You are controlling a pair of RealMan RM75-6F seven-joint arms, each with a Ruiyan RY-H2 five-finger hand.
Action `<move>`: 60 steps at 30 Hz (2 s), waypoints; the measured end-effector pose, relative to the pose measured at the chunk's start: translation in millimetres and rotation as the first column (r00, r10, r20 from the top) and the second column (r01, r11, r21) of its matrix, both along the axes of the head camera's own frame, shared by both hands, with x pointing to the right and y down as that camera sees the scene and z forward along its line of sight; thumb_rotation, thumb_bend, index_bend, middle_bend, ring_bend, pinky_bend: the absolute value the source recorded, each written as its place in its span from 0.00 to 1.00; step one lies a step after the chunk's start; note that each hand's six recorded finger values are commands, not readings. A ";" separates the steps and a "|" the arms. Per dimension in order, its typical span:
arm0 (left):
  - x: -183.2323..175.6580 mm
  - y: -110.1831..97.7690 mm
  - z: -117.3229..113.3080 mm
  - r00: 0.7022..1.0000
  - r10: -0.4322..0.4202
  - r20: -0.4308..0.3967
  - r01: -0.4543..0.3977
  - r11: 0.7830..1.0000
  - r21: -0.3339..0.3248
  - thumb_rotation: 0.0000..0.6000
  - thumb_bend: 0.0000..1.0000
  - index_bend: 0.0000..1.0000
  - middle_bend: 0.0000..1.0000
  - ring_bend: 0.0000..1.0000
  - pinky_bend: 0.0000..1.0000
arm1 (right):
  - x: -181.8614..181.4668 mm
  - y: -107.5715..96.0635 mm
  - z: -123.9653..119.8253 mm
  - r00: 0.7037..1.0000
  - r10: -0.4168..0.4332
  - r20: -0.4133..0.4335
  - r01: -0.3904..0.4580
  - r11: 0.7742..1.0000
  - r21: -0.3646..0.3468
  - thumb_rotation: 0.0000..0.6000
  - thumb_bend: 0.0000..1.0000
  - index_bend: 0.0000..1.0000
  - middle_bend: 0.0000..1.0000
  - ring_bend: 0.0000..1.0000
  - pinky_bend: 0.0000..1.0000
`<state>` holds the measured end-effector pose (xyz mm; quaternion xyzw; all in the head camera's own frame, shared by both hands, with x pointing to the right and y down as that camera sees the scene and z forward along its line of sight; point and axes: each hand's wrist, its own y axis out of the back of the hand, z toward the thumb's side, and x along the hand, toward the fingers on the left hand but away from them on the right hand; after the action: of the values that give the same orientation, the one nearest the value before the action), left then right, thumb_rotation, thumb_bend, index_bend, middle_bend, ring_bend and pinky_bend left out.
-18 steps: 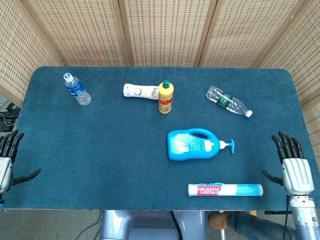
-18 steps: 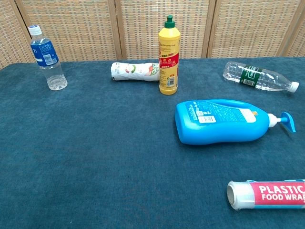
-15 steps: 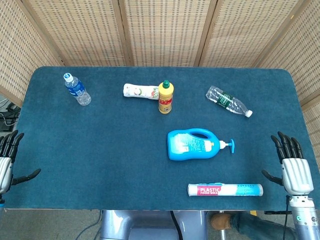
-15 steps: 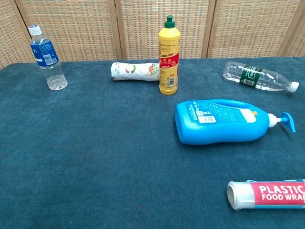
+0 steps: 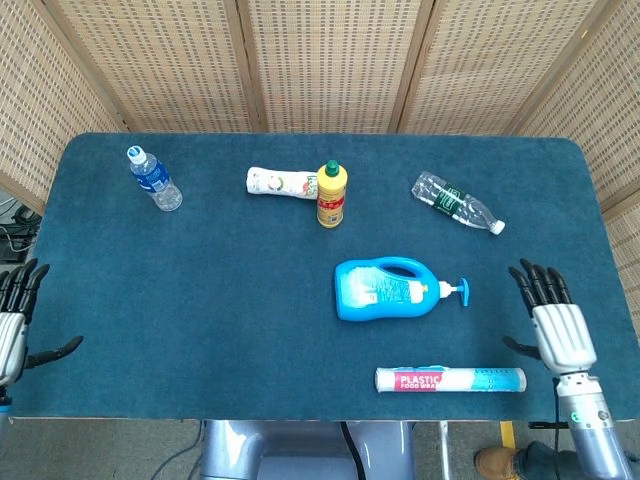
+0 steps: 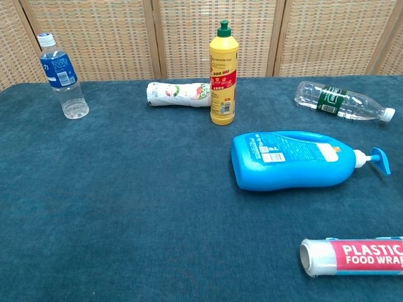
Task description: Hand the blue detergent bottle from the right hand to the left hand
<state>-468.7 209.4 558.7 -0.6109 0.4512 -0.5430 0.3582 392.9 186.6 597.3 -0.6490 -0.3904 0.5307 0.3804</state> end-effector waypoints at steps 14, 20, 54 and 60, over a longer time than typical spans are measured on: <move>-0.4 -8.0 12.6 1.000 -0.012 0.012 0.013 0.999 -0.034 1.00 0.00 0.00 0.00 0.00 0.00 | -67.9 -55.9 63.5 0.989 -0.141 -0.041 0.132 0.977 -0.170 1.00 0.00 0.14 0.17 0.13 0.00; 0.4 -8.7 11.9 1.000 -0.006 0.000 0.006 1.000 -0.031 1.00 0.00 0.00 0.00 0.00 0.00 | -78.9 -60.6 84.9 0.989 -0.133 -0.067 0.114 0.965 -0.237 1.00 0.02 0.16 0.19 0.15 0.00; -0.4 -11.2 18.0 1.000 -0.008 0.002 0.008 0.998 -0.056 1.00 0.00 0.00 0.00 0.00 0.00 | -94.2 -70.0 141.2 0.986 -0.102 -0.130 0.051 0.935 -0.352 1.00 0.79 0.63 0.65 0.66 0.57; 0.3 -11.5 19.3 1.000 -0.005 0.004 0.005 0.998 -0.060 1.00 0.00 0.00 0.00 0.00 0.00 | -96.9 -73.2 129.1 0.988 -0.113 -0.106 0.075 0.947 -0.313 1.00 0.86 0.63 0.67 0.73 0.74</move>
<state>-468.3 197.9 578.0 -0.6194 0.4356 -0.5584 0.3389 296.0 113.4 726.4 -0.6846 -0.2474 0.6052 0.3223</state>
